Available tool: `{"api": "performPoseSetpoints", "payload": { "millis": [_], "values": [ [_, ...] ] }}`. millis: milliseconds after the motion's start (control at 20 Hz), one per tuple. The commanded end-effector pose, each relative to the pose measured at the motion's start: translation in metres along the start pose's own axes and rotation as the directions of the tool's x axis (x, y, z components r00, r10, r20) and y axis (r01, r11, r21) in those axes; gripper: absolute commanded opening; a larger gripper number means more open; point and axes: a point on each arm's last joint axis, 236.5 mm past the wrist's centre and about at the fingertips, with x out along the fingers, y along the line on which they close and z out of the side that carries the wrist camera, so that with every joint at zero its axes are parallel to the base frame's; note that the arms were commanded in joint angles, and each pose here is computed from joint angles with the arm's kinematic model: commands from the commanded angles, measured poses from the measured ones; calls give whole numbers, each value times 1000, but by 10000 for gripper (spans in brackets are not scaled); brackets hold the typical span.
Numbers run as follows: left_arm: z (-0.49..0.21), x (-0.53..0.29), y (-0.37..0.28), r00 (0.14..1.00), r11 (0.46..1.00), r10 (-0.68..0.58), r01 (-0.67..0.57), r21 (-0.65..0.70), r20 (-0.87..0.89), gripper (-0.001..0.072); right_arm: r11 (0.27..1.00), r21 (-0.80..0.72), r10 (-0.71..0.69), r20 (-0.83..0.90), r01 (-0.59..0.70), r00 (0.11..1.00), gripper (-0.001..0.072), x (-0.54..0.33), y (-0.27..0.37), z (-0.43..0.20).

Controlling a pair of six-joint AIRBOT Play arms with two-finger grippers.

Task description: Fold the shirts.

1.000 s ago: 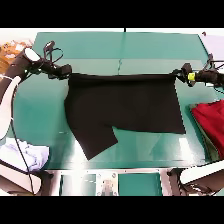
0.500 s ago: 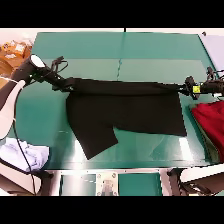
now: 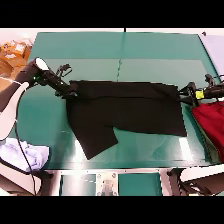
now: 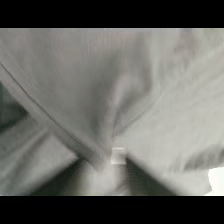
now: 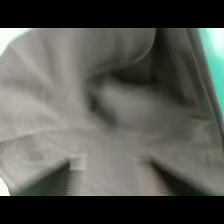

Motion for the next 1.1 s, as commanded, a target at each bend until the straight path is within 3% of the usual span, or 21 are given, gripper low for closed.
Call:
{"api": "performPoseSetpoints", "payload": {
  "millis": [0,50,100,200,250,300,650,700,750,850,1050],
  "values": [
    [-22,-22,-3,994,1000,-20,22,12,-106,573,997,78,6,-5,-6,1000,630,-30,-11,-9],
    [-27,-34,-3,991,1000,-29,30,9,-130,560,997,80,7,39,-11,999,629,-47,-11,-5],
    [-32,-45,0,988,999,-36,35,-9,-150,452,997,76,7,78,-13,997,630,-61,-10,-5],
    [-46,-55,6,979,998,-54,45,-50,-197,335,997,70,3,138,-13,990,629,-80,-7,-14],
    [-51,-55,7,977,997,-57,45,-65,-204,120,997,72,1,157,-13,988,630,-84,-6,-21],
    [-58,-55,7,978,997,-52,41,-61,-200,22,998,63,1,161,-12,987,630,-85,-5,-33],
    [-174,-29,10,994,989,31,-45,-141,-102,25,996,88,10,214,-30,977,629,-63,-14,-120],
    [-187,-21,5,998,987,6,-17,-160,-70,226,994,102,17,197,-38,980,630,-54,-16,-133],
    [-194,-11,3,999,983,-14,6,-185,-40,497,992,117,31,181,-53,983,630,-46,-18,-142],
    [-207,12,-5,996,968,-89,85,-235,-6,414,985,157,48,141,-70,989,629,-32,-24,-156],
    [-218,51,-11,987,946,-150,159,-283,53,414,981,180,55,128,-78,990,629,-23,-29,-163]
  ]
}}
